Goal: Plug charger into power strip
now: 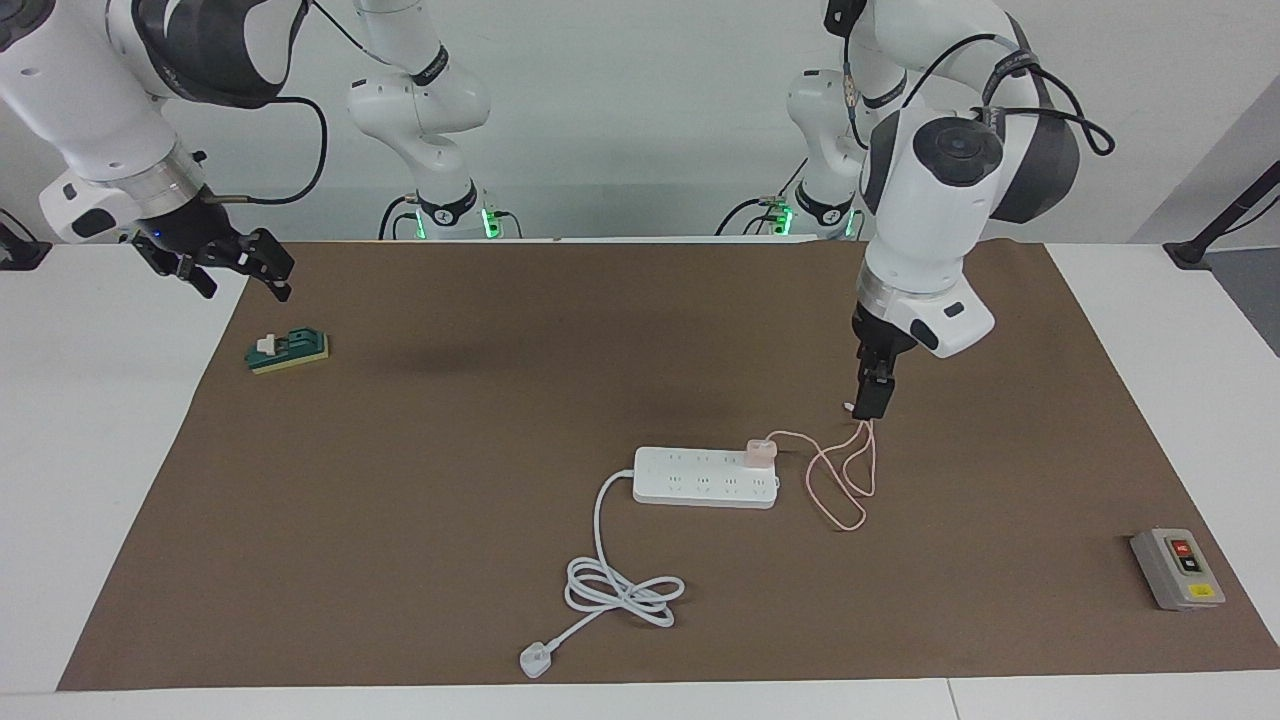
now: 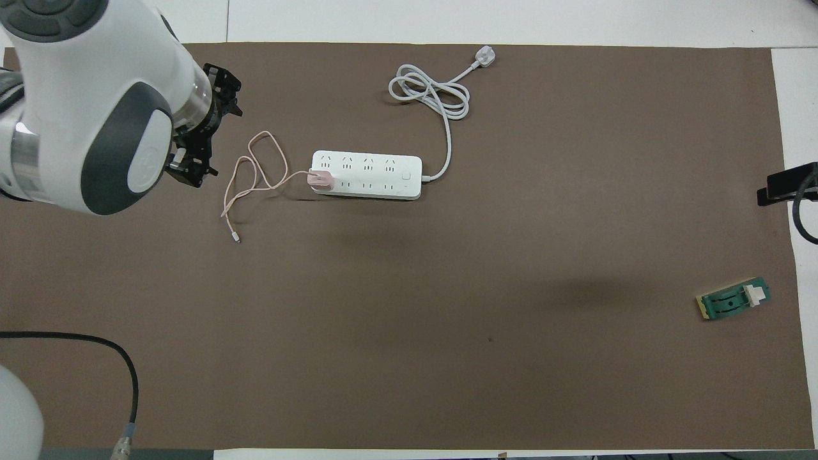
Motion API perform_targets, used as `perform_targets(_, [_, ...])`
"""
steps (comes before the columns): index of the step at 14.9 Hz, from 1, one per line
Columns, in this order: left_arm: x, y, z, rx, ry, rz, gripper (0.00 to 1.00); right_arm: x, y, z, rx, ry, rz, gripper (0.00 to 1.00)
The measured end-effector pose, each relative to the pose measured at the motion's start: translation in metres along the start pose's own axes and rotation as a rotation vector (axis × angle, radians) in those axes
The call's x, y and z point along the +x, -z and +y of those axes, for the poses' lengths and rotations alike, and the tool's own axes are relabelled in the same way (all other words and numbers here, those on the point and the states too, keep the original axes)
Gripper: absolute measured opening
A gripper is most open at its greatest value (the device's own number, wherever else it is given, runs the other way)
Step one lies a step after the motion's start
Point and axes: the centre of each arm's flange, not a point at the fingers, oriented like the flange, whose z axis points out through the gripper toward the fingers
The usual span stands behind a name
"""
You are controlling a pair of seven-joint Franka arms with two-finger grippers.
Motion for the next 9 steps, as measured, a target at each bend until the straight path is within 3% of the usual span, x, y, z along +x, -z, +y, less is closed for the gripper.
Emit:
perform_targets(4, [0.06, 0.022, -0.026, -0.001, -0.286, -0.003, 1.0, 0.0, 0.0, 0.0, 0.0, 0.0, 0.0, 1.0])
perform_targets(9, [0.11, 0.04, -0.053, -0.015, -0.805, -0.004, 1.0, 0.0, 0.0, 0.0, 0.0, 0.0, 0.0, 1.0])
